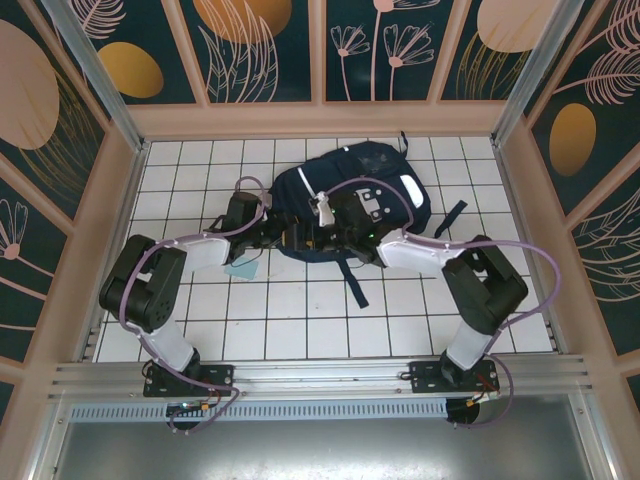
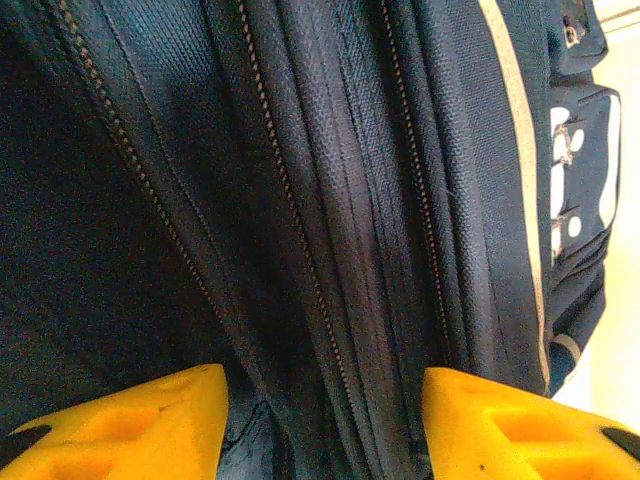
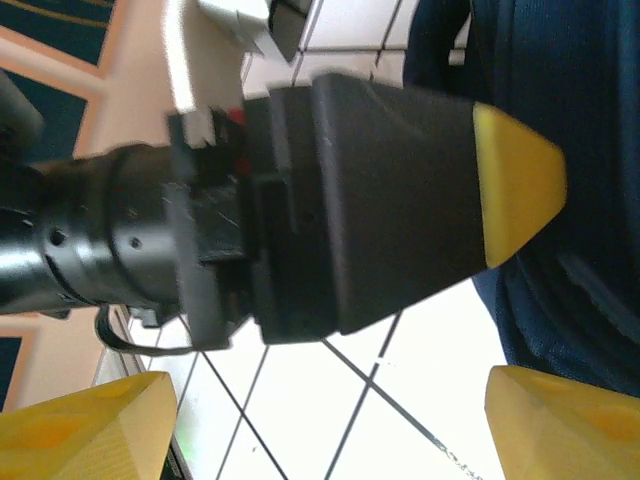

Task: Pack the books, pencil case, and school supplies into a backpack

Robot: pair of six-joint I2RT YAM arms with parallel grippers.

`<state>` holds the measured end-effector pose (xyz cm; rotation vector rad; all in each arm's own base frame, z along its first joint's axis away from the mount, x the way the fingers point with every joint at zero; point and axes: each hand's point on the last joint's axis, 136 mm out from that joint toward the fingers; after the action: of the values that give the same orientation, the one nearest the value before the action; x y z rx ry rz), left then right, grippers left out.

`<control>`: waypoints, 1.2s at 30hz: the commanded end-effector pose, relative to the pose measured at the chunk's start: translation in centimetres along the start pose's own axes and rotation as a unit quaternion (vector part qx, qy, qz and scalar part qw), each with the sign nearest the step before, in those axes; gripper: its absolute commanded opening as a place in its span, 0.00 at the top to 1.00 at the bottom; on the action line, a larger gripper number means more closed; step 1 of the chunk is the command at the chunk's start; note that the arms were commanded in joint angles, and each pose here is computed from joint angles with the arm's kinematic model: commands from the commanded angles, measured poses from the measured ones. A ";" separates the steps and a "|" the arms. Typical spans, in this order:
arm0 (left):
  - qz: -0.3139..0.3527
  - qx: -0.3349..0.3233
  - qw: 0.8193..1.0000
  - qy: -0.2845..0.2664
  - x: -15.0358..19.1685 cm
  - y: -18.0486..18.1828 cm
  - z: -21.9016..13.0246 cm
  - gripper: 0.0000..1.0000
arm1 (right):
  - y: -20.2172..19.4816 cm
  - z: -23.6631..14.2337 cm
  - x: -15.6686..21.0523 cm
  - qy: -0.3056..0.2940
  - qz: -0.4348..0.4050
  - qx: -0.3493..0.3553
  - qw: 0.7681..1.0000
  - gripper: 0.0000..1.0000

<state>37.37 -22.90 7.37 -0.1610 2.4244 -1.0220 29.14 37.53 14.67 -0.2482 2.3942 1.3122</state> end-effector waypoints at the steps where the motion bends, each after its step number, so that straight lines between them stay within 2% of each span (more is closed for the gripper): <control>1: 0.028 -0.036 0.999 -0.011 -1.0 -0.2 -1.5 0.45 | -1.1 -2.4 -0.3 -0.025 -0.005 0.036 0.999 0.19; 7: 0.096 -0.079 0.992 -0.038 -2.5 -0.5 -3.9 0.44 | -4.3 -7.2 -1.7 -0.088 0.030 0.096 0.991 0.18; 12: 0.183 -0.046 0.982 -0.011 -2.4 -3.2 -4.1 0.44 | -7.8 -10.3 -2.9 -0.125 0.078 0.138 0.979 0.19; 19: 0.188 0.061 0.980 0.024 -2.3 -7.9 -2.4 0.43 | -9.0 -10.3 -1.9 -0.123 0.098 0.147 0.977 0.18; 23: 0.263 0.068 0.960 0.066 -1.4 -9.1 -1.1 0.47 | -12.1 -10.9 -2.1 -0.155 0.164 0.183 0.957 0.20; 26: 0.289 0.063 0.949 0.108 -0.3 -7.9 0.8 0.49 | -13.3 -10.9 -2.1 -0.163 0.186 0.188 0.950 0.20; 29: 0.311 0.035 0.942 0.119 0.2 -6.7 1.7 0.49 | -13.7 -10.9 -2.4 -0.167 0.195 0.180 0.950 0.21; 36: 0.297 -0.049 0.946 0.121 0.1 -3.5 2.0 0.49 | -14.2 -10.0 -2.2 -0.145 0.206 0.174 0.952 0.21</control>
<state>38.02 -28.25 9.57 0.6710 2.4261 -0.8052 32.94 20.92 9.69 0.5238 2.4364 0.9386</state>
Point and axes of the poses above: each hand's point on the last joint's axis, 136 mm out from that joint toward the fingers, its own z axis out along the fingers, its own y axis along the line the jaws close on, x = y × z, and after that the axes turned 6 degrees about z, right-handed
